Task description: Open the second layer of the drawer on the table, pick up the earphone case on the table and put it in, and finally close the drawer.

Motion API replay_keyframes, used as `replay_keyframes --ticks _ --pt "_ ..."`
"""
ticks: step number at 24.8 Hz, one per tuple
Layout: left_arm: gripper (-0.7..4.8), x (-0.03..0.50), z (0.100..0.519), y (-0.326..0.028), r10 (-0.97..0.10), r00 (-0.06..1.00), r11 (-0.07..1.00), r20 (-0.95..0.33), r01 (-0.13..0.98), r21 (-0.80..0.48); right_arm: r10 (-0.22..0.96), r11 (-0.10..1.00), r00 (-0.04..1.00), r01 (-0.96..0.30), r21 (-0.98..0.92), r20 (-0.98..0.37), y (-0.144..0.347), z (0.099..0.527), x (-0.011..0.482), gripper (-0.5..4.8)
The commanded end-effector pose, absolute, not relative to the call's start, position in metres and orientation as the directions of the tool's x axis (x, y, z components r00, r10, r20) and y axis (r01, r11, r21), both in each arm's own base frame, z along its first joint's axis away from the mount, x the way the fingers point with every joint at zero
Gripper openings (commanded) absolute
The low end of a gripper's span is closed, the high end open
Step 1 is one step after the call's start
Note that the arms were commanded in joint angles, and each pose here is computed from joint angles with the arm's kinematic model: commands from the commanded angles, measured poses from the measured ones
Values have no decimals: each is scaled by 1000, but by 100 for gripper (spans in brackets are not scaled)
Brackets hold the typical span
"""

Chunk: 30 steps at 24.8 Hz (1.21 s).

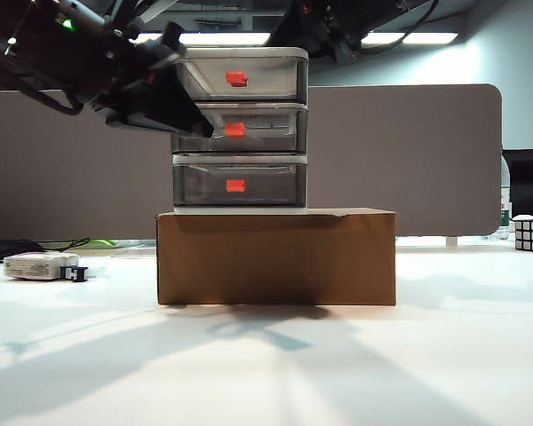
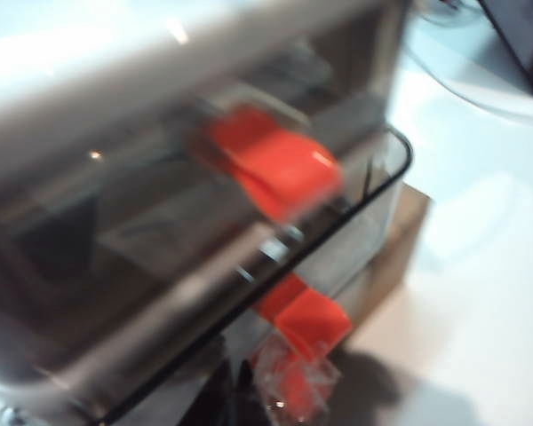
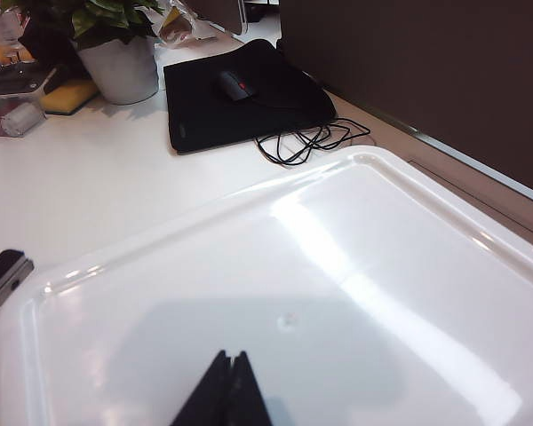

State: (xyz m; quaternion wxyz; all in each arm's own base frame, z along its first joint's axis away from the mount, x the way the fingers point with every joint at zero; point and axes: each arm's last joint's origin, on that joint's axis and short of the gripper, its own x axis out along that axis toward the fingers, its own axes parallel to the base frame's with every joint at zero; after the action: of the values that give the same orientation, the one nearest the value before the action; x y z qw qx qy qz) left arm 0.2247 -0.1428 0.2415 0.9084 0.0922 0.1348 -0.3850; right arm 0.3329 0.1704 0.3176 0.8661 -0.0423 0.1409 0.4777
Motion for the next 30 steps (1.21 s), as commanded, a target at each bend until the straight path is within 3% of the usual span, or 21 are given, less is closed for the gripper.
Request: replay_keyframes --ticks 1,4,8,10,15,18,24,30 --pt "-6 229 246 -144 -653 713 719 -255 690 85 772 570 479 -813 120 -417 169 296 331 -5" --pt "-6 227 247 -144 -678 688 696 -257 714 76 777 548 485 -835 50 -402 168 301 329 -5" --pt "-6 213 260 -141 -794 567 571 -221 820 51 787 533 517 -845 -52 -338 160 330 313 -5" --pt "-6 190 278 -127 -769 594 590 -236 802 98 785 547 551 -831 -99 -283 143 364 284 -5" --pt "-6 141 296 -94 -691 672 663 -265 736 137 783 548 558 -828 -121 -276 115 381 226 -5" --pt "-6 98 292 -67 -683 701 698 -207 709 100 750 601 607 -791 -114 -262 87 370 166 -5" --pt "-6 62 263 -42 -617 780 779 -106 624 54 631 752 757 -651 -105 -169 51 334 97 -5" --pt "-6 62 222 -40 -567 816 821 -116 571 6 506 849 856 -516 -113 -108 32 277 63 -5"
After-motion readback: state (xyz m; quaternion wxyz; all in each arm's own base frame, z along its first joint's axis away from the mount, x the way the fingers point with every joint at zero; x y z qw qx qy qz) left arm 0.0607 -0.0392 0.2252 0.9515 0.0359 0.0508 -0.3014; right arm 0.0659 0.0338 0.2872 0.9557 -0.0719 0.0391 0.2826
